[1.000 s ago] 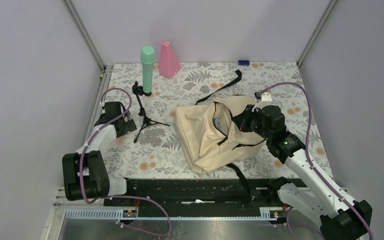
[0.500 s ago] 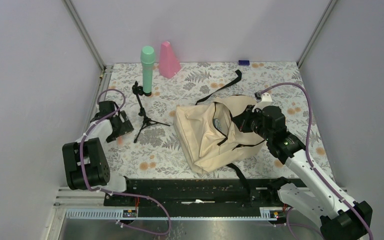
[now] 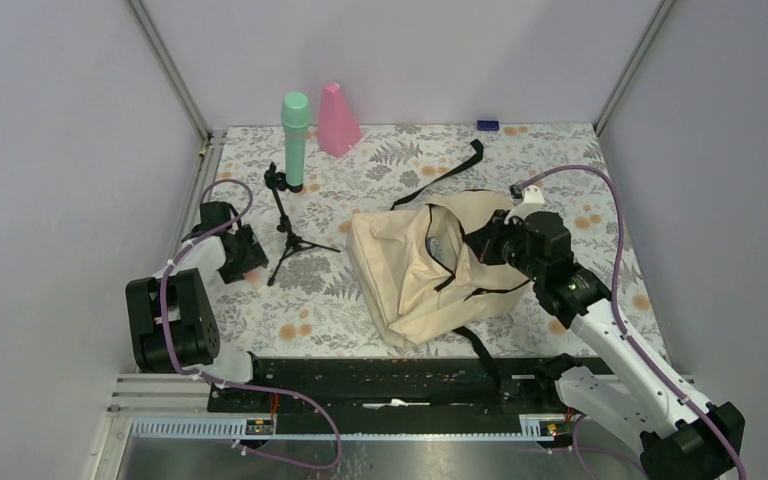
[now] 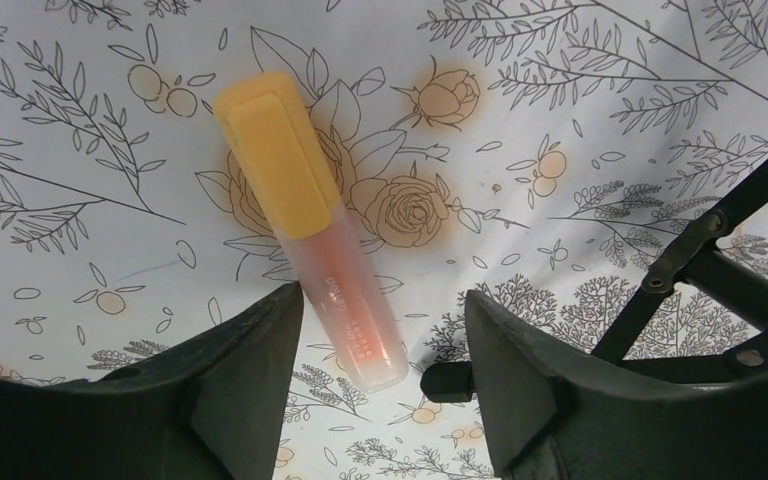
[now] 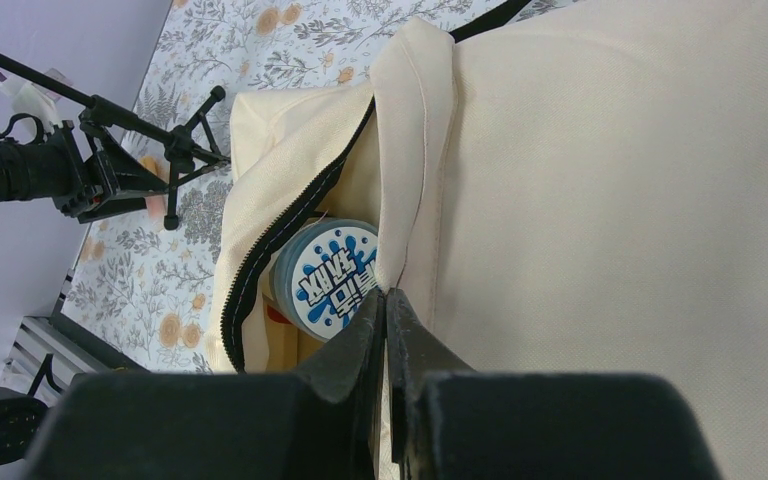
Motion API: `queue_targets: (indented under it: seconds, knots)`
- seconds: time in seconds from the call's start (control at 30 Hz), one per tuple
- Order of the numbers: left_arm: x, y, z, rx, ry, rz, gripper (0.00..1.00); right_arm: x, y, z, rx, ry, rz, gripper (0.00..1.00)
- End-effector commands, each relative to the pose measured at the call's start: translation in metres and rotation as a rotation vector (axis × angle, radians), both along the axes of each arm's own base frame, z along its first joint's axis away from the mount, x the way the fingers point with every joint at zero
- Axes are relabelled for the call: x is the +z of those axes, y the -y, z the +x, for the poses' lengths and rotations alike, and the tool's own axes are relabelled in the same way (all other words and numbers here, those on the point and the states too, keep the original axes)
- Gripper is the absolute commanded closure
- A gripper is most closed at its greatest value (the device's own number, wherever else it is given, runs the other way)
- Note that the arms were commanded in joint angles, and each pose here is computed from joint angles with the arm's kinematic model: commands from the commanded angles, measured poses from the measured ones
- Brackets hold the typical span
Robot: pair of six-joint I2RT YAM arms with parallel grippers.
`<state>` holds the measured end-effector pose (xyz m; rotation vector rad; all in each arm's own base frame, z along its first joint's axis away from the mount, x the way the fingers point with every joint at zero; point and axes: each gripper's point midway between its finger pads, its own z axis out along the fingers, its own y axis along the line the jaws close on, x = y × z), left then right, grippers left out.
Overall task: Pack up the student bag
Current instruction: Pick up the stationery from the center of the board.
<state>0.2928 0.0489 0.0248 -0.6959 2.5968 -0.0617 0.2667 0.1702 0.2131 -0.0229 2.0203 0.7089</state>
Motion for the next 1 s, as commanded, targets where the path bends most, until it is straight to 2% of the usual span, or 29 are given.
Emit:
queue_targets:
  seconds: [0.0,0.43,0.53,0.6,0.83,0.97]
  knots:
    - [0.010,-0.008,0.013,0.011,0.013,0.025,0.40,0.046,-0.002,0.014,-0.019,0.153,0.077,1.00]
    - [-0.002,-0.008,0.007,0.016,-0.051,0.011,0.45,0.048,-0.001,0.013,-0.015,0.160,0.083,1.00]
    - [-0.002,-0.006,0.009,-0.001,-0.048,-0.003,0.53,0.049,-0.002,0.012,-0.013,0.160,0.086,1.00]
    - [0.000,-0.003,0.010,-0.016,-0.034,-0.020,0.62,0.049,-0.002,0.012,-0.013,0.159,0.087,1.00]
    - [0.010,-0.002,0.014,-0.027,0.005,-0.015,0.78,0.049,-0.002,0.011,-0.009,0.157,0.093,1.00]
    - [0.036,-0.008,0.020,-0.015,0.118,0.037,0.87,0.048,-0.003,0.011,-0.007,0.151,0.097,1.00]
